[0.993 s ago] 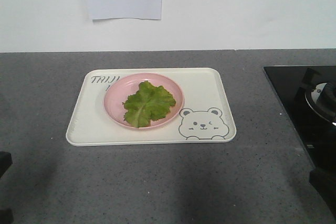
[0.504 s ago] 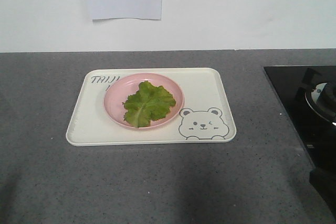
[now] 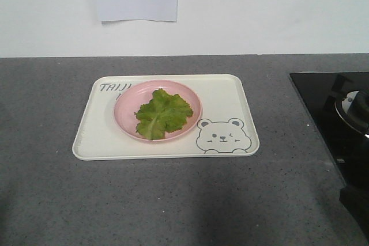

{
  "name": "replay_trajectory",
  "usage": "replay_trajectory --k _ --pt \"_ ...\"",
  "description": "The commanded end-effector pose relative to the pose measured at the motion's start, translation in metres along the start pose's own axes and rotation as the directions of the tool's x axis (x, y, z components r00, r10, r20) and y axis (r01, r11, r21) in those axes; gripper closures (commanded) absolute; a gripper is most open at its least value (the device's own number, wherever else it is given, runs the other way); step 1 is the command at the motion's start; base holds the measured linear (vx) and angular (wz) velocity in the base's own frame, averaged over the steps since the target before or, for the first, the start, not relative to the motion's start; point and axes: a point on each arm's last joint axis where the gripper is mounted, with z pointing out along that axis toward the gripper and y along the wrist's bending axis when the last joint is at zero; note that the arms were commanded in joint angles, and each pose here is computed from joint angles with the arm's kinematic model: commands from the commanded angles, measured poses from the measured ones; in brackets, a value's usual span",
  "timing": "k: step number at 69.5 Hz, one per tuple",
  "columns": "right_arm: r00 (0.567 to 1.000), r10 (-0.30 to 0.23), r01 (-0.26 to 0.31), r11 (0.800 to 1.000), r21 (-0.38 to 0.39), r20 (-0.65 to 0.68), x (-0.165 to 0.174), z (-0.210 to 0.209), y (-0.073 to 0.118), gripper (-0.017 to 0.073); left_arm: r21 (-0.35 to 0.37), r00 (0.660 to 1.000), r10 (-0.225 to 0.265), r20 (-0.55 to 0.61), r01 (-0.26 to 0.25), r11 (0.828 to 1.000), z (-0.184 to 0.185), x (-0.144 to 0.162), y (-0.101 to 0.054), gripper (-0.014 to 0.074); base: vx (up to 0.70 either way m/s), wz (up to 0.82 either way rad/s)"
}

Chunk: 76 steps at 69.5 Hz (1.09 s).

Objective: Transfer vegetables to tray and serve

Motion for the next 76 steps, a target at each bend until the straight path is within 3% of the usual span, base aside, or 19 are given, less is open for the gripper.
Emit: replay_trajectory --k 1,56,67,72,76 --pt "0.997 0.003 -0.006 0.999 0.036 0.073 -0.0129 -0.0018 -0.0041 0.0565 0.02 0.999 -0.012 0.045 0.011 1.0 0.0001 0.0017 -0.001 0.0599 0.0 0.0" --pt "0.997 0.002 -0.005 0.999 0.037 0.073 -0.0129 -0.0018 -0.0041 0.0565 0.02 0.999 -0.011 0.045 0.01 1.0 0.0001 0.0017 -0.001 0.0599 0.0 0.0" --pt "0.997 -0.032 0.028 0.998 0.052 0.072 -0.0128 -0.0024 -0.0051 0.0565 0.02 0.999 -0.011 0.045 0.01 1.0 0.0001 0.0017 -0.001 0.0599 0.0 0.0" --pt "0.994 -0.07 0.063 0.995 0.077 0.085 -0.0132 -0.0053 -0.0065 0.0565 0.02 0.999 -0.011 0.045 0.01 1.0 0.0001 0.0017 -0.001 0.0599 0.0 0.0" --pt "0.991 -0.071 0.06 0.992 0.107 0.11 -0.0122 -0.0087 -0.0081 0.0565 0.02 0.999 -0.011 0.045 0.01 1.0 0.0001 0.0017 -0.001 0.0599 0.0 0.0"
